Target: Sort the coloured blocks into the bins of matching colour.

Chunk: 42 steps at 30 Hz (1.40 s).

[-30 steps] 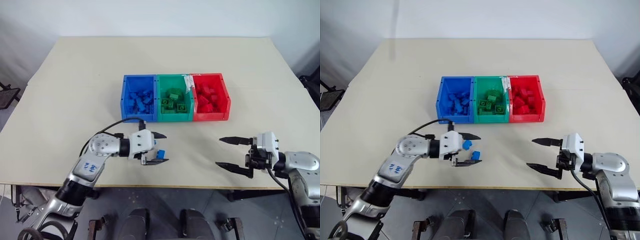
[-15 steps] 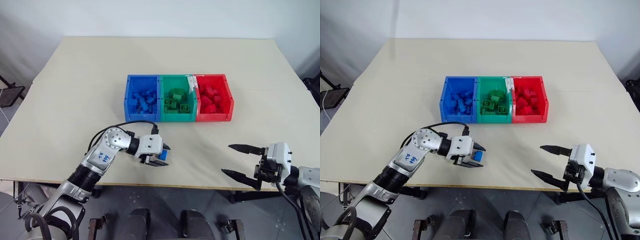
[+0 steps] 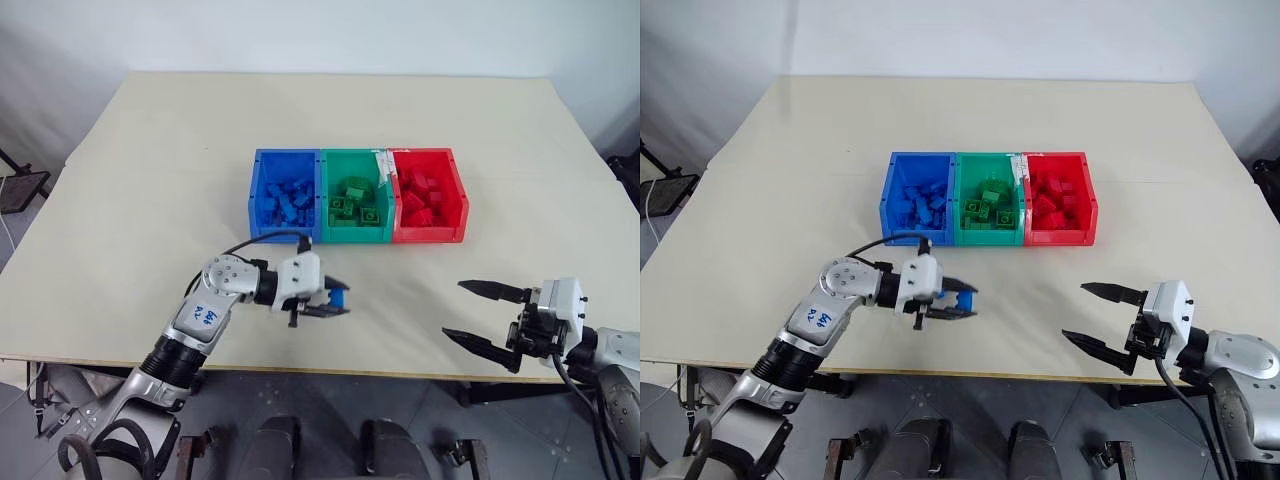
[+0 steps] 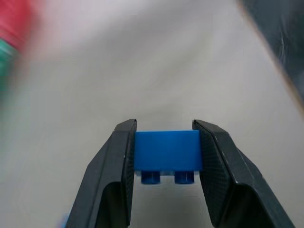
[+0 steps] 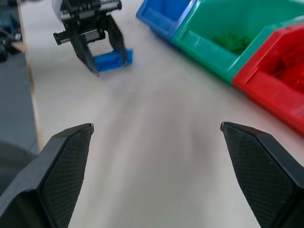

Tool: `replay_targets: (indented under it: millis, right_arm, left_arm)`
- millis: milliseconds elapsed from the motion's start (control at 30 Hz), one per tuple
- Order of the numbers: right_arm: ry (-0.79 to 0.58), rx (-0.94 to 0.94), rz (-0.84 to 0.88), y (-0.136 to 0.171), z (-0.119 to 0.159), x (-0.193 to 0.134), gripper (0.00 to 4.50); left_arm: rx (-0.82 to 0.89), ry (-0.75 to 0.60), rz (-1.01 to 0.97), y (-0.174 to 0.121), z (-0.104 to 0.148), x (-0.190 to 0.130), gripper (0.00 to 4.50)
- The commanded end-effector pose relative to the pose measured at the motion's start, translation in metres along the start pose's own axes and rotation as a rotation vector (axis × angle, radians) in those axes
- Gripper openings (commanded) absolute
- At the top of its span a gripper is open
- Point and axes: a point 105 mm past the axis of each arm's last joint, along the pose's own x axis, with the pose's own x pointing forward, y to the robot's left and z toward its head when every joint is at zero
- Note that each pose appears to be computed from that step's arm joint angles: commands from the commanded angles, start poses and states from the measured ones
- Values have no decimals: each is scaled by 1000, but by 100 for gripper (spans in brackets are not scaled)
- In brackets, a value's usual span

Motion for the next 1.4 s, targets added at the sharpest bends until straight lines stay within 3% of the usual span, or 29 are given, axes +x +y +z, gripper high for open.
replay_targets:
  millis: [33, 267, 500, 700, 833, 1033, 1133, 1333, 1400]
  right_arm:
    - [-90, 0, -47, -4, 15, 4, 450]
    - [-250, -9, -173, -18, 41, 19, 450]
    - [-304, -43, -215, -25, 51, 27, 450]
    - [-315, -59, -202, -25, 54, 31, 450]
    - [-307, -67, -168, -27, 53, 33, 450]
    - [-286, -83, -79, -31, 51, 40, 450]
    - [-252, -94, 2, -30, 46, 47, 450]
    - [-173, -114, 128, -33, 30, 53, 450]
    - [-164, -112, 148, -35, 27, 53, 450]
  left_arm:
    - [-14, -144, 262, 42, 32, -27, 148]
    - [-85, -81, 714, 125, 33, -66, 148]
    - [-162, 51, 725, 146, 3, -62, 148]
    - [-101, -26, 697, 141, 17, -68, 343]
    - [-31, -36, 668, 125, 20, -90, 449]
    - [26, 3, 590, 79, 13, -134, 449]
    - [107, 60, 510, 42, 12, -152, 449]
    - [-55, 208, 565, -26, -27, -204, 449]
    - [-90, 215, 612, -34, -31, -212, 449]
